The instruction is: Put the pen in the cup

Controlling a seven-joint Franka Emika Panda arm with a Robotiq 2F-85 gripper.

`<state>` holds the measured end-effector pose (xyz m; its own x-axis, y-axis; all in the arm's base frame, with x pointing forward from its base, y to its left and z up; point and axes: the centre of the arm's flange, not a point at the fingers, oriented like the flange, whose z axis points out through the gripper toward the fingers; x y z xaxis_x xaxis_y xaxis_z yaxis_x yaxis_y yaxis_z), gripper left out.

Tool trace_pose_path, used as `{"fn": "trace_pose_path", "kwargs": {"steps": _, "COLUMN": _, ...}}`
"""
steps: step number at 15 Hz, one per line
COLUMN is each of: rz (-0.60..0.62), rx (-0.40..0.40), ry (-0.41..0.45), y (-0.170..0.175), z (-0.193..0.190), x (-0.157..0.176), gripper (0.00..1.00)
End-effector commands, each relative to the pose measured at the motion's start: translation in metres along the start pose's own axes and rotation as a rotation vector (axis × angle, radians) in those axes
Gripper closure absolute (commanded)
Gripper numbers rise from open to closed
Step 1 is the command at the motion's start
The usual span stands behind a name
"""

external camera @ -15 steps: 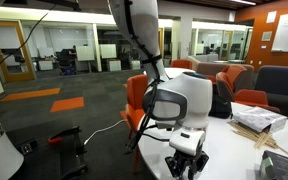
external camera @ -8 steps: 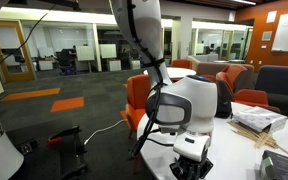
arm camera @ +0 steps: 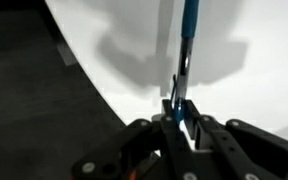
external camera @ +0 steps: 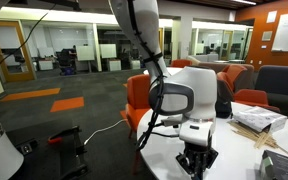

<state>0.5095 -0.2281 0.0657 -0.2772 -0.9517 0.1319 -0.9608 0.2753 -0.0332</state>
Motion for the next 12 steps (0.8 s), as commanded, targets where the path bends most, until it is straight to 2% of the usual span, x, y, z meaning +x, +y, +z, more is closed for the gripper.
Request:
{"fn": "trace_pose_path", "kwargs": {"steps": 1, "rz": -0.044, "rx": 0.005, "ry": 0.115, "y": -0.010, "z": -0.043, "x": -0.006, "gripper": 0.98}}
{"fn": "trace_pose_path", "kwargs": {"steps": 7, "rz": -0.135, "rx": 0.088, "ry": 0.337, "y": -0.044, "z": -0.101, "x": -0.031, "gripper": 0.98}}
{"fn": "trace_pose_path", "kwargs": {"steps": 12, "rz": -0.174, "rx": 0.207, "ry": 0.437, "y": -0.074, "z": -0.143, "x": -0.080, "gripper": 0.98}}
